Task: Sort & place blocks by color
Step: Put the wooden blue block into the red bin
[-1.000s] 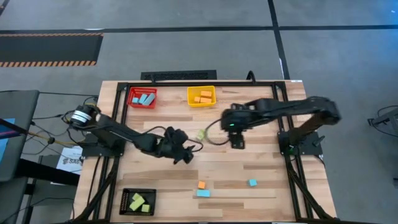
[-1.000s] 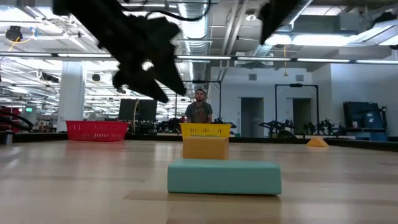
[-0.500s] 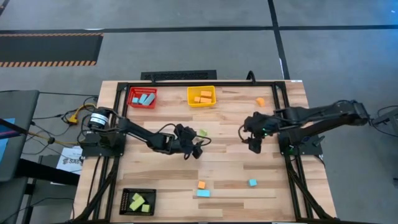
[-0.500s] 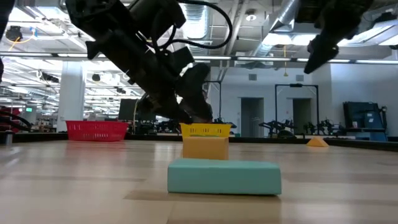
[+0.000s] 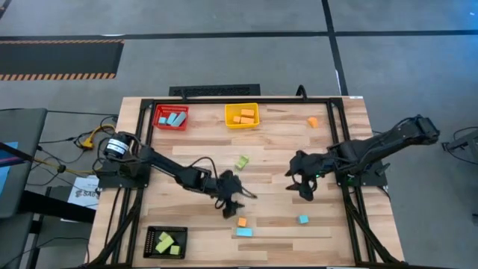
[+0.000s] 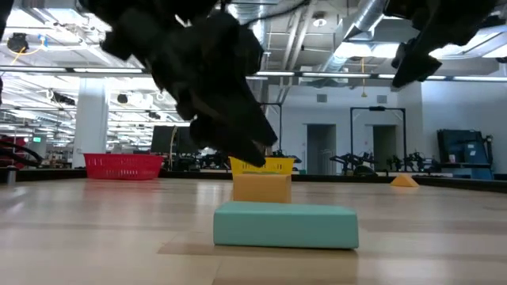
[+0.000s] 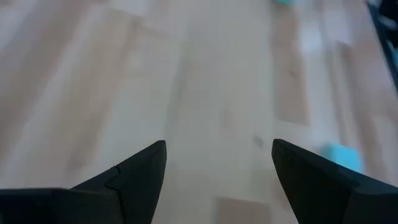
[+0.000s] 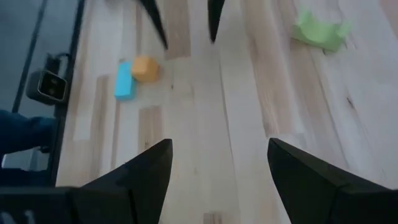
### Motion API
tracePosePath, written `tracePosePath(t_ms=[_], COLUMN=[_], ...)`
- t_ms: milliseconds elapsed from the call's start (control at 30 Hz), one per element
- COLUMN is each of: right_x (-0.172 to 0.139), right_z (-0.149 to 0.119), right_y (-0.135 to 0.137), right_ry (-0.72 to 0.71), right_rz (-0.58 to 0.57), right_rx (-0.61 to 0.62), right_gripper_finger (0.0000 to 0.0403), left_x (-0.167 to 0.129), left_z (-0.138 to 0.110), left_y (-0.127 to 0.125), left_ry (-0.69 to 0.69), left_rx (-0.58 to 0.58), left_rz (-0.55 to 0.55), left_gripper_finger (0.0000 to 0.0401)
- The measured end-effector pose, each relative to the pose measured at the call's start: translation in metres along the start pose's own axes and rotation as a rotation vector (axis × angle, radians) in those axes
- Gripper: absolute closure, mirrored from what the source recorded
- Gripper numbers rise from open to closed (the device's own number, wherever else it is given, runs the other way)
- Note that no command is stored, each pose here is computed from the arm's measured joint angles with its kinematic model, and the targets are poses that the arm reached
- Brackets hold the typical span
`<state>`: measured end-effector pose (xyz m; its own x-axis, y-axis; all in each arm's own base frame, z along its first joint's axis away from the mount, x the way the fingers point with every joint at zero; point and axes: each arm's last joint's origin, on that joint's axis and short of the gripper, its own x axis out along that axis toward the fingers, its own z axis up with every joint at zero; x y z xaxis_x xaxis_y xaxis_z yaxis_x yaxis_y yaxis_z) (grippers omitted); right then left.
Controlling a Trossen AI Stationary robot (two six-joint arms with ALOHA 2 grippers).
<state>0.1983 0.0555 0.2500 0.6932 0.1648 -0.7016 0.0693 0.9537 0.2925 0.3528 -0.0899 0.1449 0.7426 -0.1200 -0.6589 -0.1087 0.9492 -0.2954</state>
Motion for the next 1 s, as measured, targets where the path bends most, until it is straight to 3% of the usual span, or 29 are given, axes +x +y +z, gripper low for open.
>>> tracePosePath(t_ms=[200, 300, 633, 1000], right_x=[0.027, 0.043, 0.081, 0.079], right_z=[0.007, 0.005, -0.009, -0.009], right_y=[0.006, 0.006, 0.021, 0.024], right_ry=[-0.02, 0.01, 0.116, 0.111], right_rz=[0.014, 0.005, 0.063, 0.07], right_rx=[-0.018, -0.021, -0.01, 0.073], right_gripper_finger=[0.0122, 0.0122, 0.0122, 0.0122], left_x=[-0.008, -0.009, 0.024, 0.03], left_z=[0.012, 0.006, -0.026, -0.029], left_y=[-0.05, -0.064, -0.065, -0.066], left_ry=[-0.008, -0.003, 0.059, 0.043], left_rx=[0.152, 0.261, 0.32, 0.323], left_rz=[-0.15, -0.142, -0.11, -0.134], left_gripper_finger=[0.0122, 0.0122, 0.0122, 0.0122])
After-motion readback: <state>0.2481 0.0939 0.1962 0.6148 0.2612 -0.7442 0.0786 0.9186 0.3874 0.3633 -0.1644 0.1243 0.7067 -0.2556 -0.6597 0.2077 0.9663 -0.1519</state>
